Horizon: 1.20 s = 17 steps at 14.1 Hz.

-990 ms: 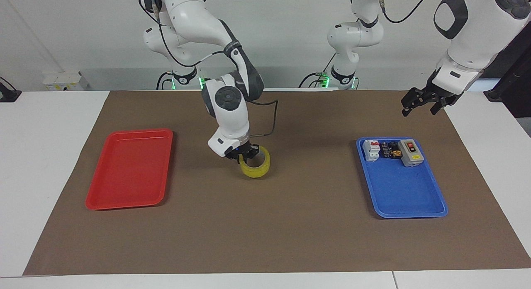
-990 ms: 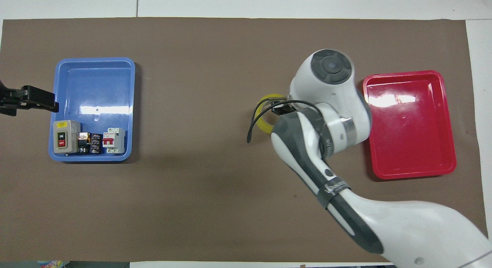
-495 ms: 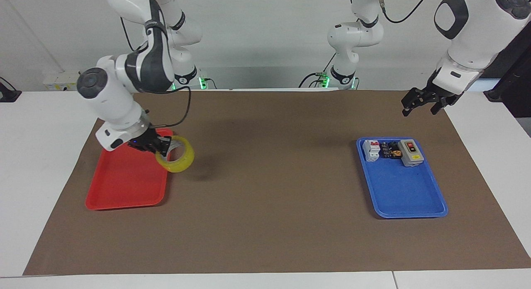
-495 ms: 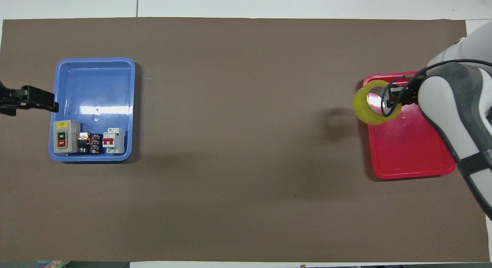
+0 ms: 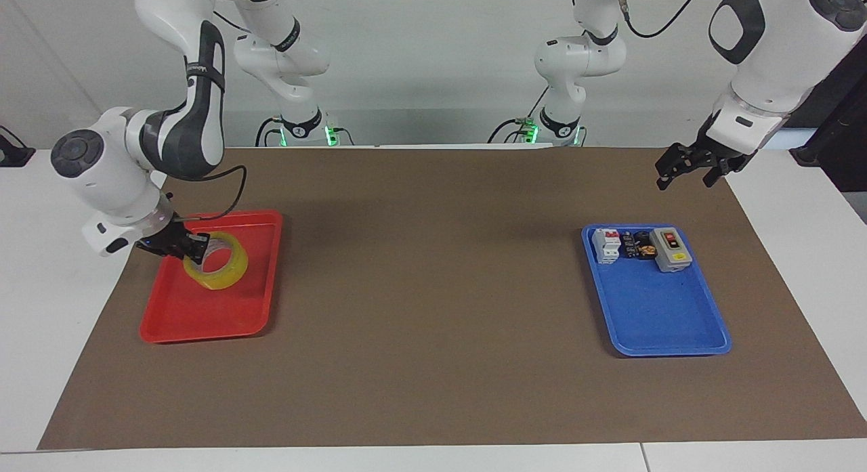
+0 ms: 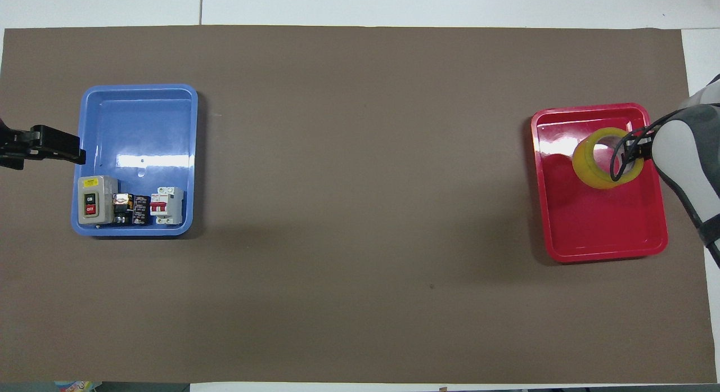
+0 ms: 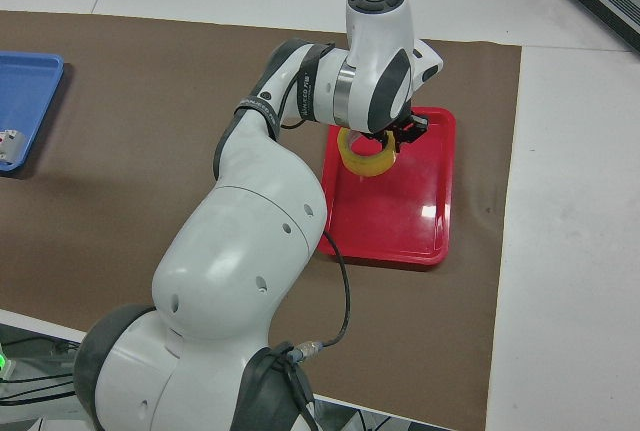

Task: Place and move tape with both arms
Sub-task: 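Carry the yellow tape with the right gripper into the red tray, then lower the tape into the red tray and open the right gripper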

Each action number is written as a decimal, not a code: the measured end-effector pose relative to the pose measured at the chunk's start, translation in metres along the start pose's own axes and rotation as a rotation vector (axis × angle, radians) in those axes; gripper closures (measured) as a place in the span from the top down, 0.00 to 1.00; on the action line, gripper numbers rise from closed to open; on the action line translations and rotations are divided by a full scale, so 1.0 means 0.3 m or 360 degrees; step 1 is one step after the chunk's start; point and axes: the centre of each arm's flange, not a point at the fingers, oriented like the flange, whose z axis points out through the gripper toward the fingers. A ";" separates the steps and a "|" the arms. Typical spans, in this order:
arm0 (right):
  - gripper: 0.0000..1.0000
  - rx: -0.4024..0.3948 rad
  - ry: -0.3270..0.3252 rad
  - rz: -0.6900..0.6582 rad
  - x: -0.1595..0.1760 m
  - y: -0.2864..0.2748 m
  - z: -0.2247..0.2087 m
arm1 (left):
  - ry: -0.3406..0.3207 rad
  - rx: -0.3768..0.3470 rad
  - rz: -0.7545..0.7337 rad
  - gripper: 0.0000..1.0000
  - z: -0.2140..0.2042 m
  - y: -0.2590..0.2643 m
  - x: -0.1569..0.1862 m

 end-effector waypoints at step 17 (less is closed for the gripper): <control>0.83 0.0000 0.0038 -0.0078 -0.029 -0.006 0.113 | 0.0000 0.0000 0.0000 1.00 0.000 0.000 0.000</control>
